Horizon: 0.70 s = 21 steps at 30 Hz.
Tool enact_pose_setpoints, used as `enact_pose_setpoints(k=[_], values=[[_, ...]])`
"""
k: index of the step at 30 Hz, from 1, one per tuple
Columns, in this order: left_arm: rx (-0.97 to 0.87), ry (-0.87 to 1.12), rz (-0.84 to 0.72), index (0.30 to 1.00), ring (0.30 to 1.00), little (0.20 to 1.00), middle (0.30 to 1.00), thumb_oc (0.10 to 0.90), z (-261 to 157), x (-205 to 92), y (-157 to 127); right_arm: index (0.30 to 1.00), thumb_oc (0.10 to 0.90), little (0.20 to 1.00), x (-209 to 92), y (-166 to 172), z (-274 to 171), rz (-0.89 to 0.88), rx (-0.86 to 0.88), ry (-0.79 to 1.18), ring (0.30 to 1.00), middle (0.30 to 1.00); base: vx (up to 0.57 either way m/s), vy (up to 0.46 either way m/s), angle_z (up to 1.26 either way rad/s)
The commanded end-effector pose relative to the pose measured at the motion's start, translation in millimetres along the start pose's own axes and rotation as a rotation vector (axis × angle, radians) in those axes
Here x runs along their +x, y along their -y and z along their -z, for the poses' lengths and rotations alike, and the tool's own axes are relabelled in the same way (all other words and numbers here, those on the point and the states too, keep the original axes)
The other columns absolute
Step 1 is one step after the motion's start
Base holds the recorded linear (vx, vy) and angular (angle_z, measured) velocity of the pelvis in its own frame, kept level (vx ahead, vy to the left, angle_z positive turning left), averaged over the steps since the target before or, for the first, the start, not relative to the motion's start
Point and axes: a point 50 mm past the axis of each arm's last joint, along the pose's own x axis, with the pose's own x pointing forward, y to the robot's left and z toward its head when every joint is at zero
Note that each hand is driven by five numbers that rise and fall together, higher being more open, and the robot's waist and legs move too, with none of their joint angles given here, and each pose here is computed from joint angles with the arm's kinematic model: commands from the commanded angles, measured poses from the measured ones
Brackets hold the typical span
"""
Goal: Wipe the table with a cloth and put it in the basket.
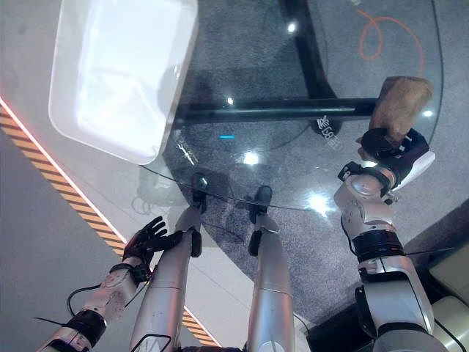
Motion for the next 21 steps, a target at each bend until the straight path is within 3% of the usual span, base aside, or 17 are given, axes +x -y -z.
enact_pose_setpoints(k=[1,21], values=[[-0.022,-0.132,-0.053,0.9,0.9,0.9,0.9,0.8,45.8,-22.5,-12.8,0.3,0.1,0.2,16.6,29.9,-71.4,0.13,0.117,0.298,0.3,0.3,-0.01,0.004,-0.09],[-0.022,-0.163,-0.045,0.9,0.9,0.9,0.9,0.8,54.1,-24.7,-11.8,0.3,0.1,0.2,-11.2,-18.0,-94.1,-0.14,-0.113,0.466,0.3,0.3,0.0,0.008,0.01]])
